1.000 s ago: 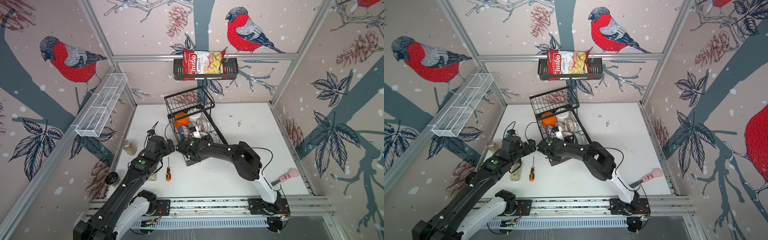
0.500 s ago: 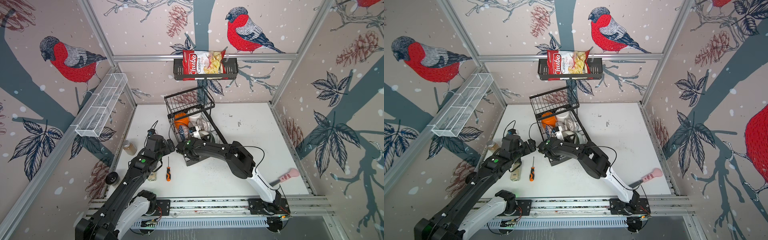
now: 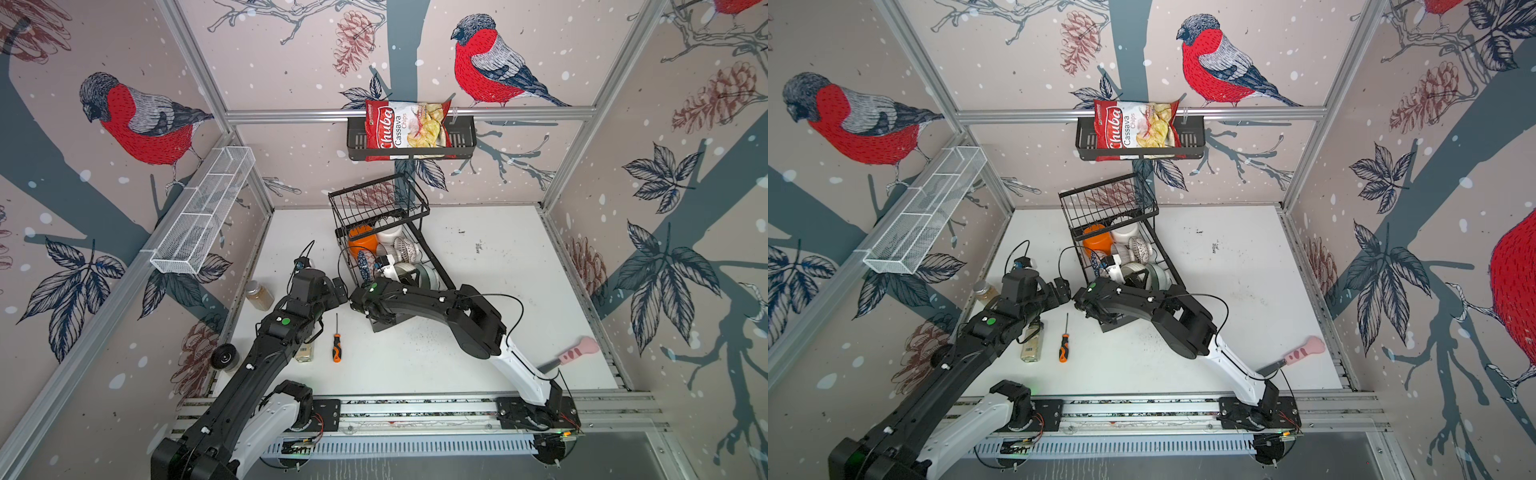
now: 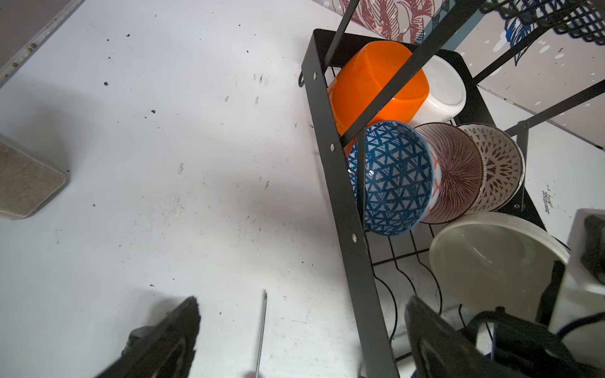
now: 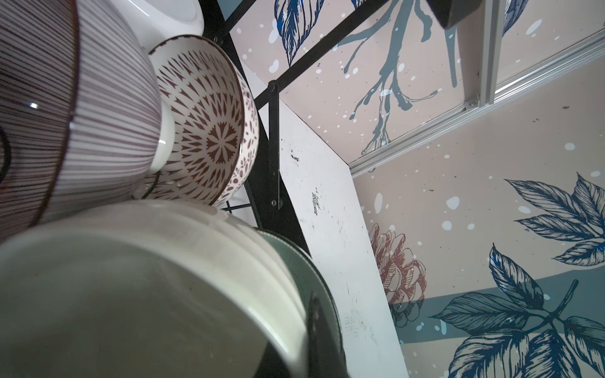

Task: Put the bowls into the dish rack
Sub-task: 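Carry the cream bowl into the rack with the right gripper while the left gripper releases, then lower the cream bowl into the slot beside the teal bowl with the right gripper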

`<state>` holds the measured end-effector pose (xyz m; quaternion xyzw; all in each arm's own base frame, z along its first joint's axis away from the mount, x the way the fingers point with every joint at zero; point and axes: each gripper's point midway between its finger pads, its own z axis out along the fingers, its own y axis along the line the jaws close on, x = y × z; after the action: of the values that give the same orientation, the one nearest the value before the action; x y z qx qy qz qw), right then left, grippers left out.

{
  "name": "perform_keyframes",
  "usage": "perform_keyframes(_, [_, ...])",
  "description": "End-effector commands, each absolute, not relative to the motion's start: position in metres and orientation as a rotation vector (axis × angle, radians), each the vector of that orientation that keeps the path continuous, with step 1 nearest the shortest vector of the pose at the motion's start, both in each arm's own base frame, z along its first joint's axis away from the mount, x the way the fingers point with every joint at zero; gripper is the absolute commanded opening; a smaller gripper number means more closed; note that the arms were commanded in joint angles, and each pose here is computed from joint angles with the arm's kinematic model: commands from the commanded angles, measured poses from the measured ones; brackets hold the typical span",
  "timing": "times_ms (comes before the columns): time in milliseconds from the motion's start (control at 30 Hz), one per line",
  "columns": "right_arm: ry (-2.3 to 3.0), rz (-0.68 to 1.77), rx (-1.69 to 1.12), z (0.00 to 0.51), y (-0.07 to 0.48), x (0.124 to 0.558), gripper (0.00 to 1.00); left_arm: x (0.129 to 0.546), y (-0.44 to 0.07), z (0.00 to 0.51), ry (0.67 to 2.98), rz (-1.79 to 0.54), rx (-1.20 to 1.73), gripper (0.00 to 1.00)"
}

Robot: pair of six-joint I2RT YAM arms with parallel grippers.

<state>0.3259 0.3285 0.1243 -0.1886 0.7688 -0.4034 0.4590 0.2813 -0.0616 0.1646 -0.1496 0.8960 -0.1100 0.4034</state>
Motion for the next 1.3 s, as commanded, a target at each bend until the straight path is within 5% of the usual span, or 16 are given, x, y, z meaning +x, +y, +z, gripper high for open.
perform_keyframes(0, [1.932,-0.975,-0.471,0.114,0.332,0.321,0.00,0.288,-0.068,0.173,2.224,-0.323,-0.350,0.97])
perform_keyframes(767, [2.087,-0.845,-0.506,0.080,0.353,0.296,0.08,0.288,-0.070,0.172,2.222,-0.347,-0.343,0.97])
perform_keyframes(867, [2.086,-0.857,-0.497,0.077,0.352,0.296,0.00,0.288,-0.070,0.172,2.222,-0.346,-0.341,0.97])
perform_keyframes(1267, [1.975,-0.943,-0.437,0.111,0.330,0.313,0.00,0.289,-0.070,0.173,2.220,-0.350,-0.339,0.97])
